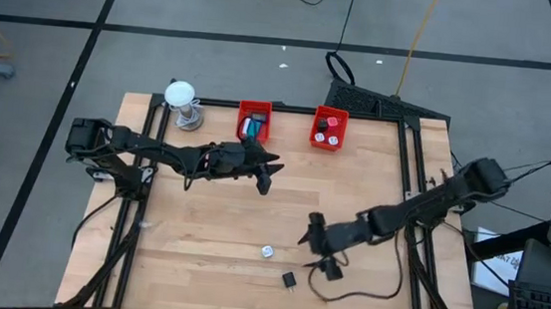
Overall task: Pick & Place Office items
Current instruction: Put the black charger adapter into the right red basket
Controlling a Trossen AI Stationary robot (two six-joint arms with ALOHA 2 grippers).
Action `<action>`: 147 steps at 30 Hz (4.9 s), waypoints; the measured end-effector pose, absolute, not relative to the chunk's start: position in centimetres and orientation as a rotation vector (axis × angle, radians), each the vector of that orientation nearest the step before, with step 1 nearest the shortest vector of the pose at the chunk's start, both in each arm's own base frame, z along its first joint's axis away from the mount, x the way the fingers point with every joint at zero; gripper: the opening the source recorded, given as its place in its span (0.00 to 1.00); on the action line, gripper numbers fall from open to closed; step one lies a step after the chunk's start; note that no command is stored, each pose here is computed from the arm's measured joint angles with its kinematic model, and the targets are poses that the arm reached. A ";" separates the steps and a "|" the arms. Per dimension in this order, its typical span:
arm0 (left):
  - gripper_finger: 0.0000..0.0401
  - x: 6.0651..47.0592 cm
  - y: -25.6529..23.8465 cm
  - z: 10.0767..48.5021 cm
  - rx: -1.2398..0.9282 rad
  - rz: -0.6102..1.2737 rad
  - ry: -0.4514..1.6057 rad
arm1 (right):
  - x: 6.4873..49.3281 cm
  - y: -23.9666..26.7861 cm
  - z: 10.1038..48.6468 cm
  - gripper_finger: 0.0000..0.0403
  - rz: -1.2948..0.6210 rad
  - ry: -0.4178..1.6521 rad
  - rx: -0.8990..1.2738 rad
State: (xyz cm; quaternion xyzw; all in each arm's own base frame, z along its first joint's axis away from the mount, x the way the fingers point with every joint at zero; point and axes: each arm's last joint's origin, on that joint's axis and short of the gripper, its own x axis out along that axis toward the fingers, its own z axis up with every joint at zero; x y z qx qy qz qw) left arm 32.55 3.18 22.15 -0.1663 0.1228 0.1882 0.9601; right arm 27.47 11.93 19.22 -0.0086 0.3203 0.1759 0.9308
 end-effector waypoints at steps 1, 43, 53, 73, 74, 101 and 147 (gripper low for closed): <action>0.41 32.5 3.2 22.2 -0.336 0.381 0.249 | 27.8 12.4 18.9 0.72 0.365 0.668 -0.018; 0.53 32.6 5.5 23.9 -0.248 0.448 0.067 | 32.4 14.7 13.4 0.72 0.552 0.715 -0.022; 0.53 32.7 4.9 24.4 -0.290 0.420 0.016 | 32.0 15.5 13.4 0.70 0.254 0.664 -0.181; 0.53 32.9 3.9 24.2 -0.278 0.391 0.035 | 32.4 17.5 11.9 0.64 0.485 0.625 0.021; 0.53 32.9 3.9 24.2 -0.278 0.391 0.036 | 32.6 17.3 11.6 0.64 0.479 0.630 0.042; 0.53 32.9 3.9 24.2 -0.280 0.368 0.043 | 33.1 16.4 13.6 0.64 0.323 0.518 -0.025; 0.53 32.8 4.7 24.4 -0.284 0.422 0.010 | 34.0 15.8 10.8 0.40 0.166 0.533 0.075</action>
